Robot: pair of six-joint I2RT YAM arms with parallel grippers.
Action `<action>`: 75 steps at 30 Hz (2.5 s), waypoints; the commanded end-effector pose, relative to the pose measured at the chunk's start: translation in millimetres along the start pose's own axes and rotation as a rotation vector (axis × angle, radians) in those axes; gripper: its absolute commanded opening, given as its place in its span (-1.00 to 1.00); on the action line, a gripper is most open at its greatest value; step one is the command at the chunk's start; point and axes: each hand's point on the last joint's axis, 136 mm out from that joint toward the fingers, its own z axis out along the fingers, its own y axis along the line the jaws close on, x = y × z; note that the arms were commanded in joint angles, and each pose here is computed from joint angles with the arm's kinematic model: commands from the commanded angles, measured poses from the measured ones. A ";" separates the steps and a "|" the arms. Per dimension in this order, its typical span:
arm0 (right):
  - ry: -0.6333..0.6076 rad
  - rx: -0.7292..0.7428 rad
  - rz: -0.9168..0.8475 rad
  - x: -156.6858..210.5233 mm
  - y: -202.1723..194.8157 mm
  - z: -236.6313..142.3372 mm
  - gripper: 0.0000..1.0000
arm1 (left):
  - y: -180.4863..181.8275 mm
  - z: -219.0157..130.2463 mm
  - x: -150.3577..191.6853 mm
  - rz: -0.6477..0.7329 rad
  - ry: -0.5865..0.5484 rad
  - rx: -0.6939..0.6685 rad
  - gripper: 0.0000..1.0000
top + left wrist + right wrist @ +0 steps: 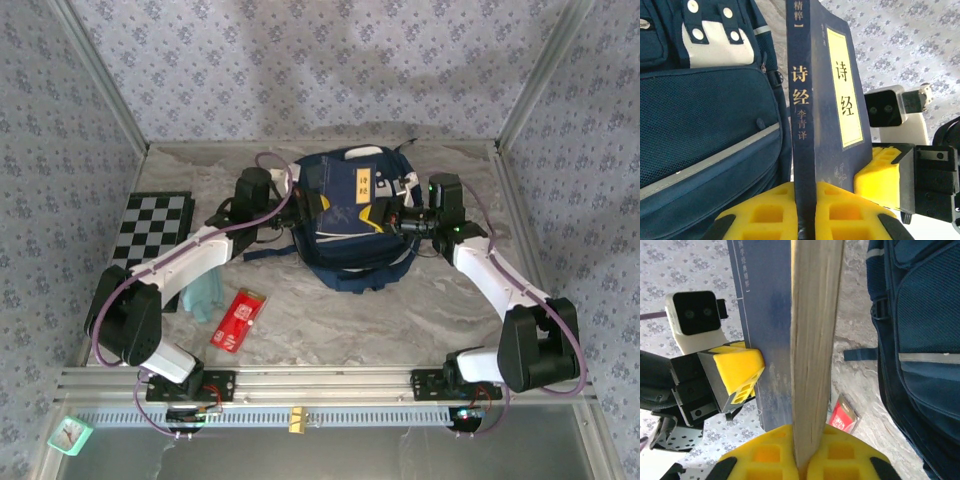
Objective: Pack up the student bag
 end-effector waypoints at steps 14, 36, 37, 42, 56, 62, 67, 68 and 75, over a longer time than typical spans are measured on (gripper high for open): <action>-0.247 0.391 -0.009 -9.4 -40.7 -108.0 -1.00 | 44.9 23.7 25.0 0.785 0.183 -0.405 0.34; -0.379 0.391 0.186 -6.6 -91.0 -157.5 -1.00 | 89.6 137.6 88.1 1.176 0.535 -0.465 0.88; -0.379 0.390 0.190 -6.5 -92.1 -157.3 -1.00 | 92.0 140.8 88.3 1.175 0.542 -0.470 0.88; -0.373 0.385 0.200 -5.6 -95.8 -155.6 -1.00 | 104.1 151.3 79.8 1.176 0.534 -0.531 0.72; -0.395 0.501 0.210 3.9 -89.9 -179.0 -1.00 | 39.7 125.7 47.6 1.148 0.366 -0.453 -0.91; -0.424 0.602 0.218 10.9 -86.8 -194.2 -1.00 | -8.0 85.4 -1.2 1.111 0.170 -0.530 -1.00; -0.294 0.513 0.201 22.5 -78.3 -164.1 -1.00 | -50.1 55.0 -42.4 1.083 0.009 -0.598 -1.00; -0.251 0.518 0.182 26.2 -77.7 -154.3 -1.00 | -57.9 50.6 -49.1 1.071 -0.024 -0.600 -1.00; -0.129 0.284 0.088 17.9 -51.1 -70.1 -1.00 | -78.6 43.2 -63.4 0.996 -0.073 -0.569 -1.00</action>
